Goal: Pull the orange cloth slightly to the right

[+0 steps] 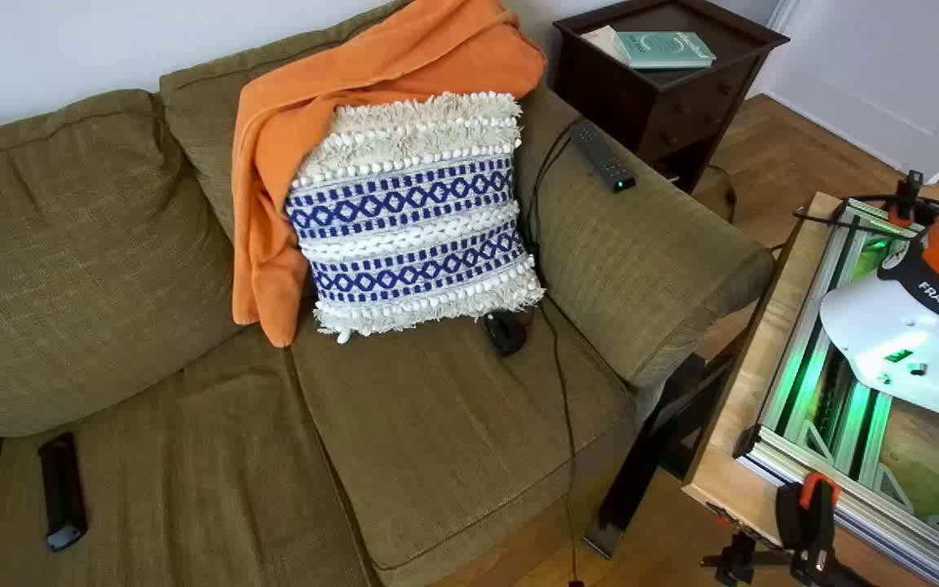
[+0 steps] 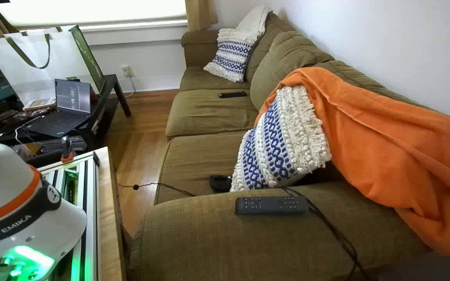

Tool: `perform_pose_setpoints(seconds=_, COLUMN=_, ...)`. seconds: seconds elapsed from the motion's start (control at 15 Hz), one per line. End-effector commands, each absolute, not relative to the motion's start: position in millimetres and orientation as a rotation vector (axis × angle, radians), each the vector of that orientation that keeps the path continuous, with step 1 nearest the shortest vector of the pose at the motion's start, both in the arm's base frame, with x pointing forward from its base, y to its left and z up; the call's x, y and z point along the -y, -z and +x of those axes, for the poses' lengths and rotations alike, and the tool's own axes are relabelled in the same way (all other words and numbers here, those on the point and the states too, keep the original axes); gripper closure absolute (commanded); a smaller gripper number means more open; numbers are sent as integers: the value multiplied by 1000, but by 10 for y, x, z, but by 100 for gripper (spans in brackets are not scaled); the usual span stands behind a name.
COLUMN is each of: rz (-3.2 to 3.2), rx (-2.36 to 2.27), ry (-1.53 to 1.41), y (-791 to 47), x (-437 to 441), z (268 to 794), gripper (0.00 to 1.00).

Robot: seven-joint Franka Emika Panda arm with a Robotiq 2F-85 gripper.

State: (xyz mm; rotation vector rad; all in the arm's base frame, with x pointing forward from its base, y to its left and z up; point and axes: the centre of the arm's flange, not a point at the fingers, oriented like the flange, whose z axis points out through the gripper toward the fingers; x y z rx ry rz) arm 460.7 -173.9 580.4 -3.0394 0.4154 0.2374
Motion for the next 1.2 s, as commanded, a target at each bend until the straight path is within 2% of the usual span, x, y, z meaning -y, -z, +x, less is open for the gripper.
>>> perform_pose_setpoints(seconds=0.0, rz=-3039, rx=-416, ry=-237, y=-5804, x=1740, z=4607, gripper=0)
perform_pose_setpoints(seconds=0.73, rz=-3039, rx=-417, ry=-237, y=-5804, x=1743, z=4606, gripper=0)
perform_pose_setpoints(seconds=1.13, rz=-2937, rx=-510, ry=-273, y=-5559, x=1217, z=5123, gripper=0)
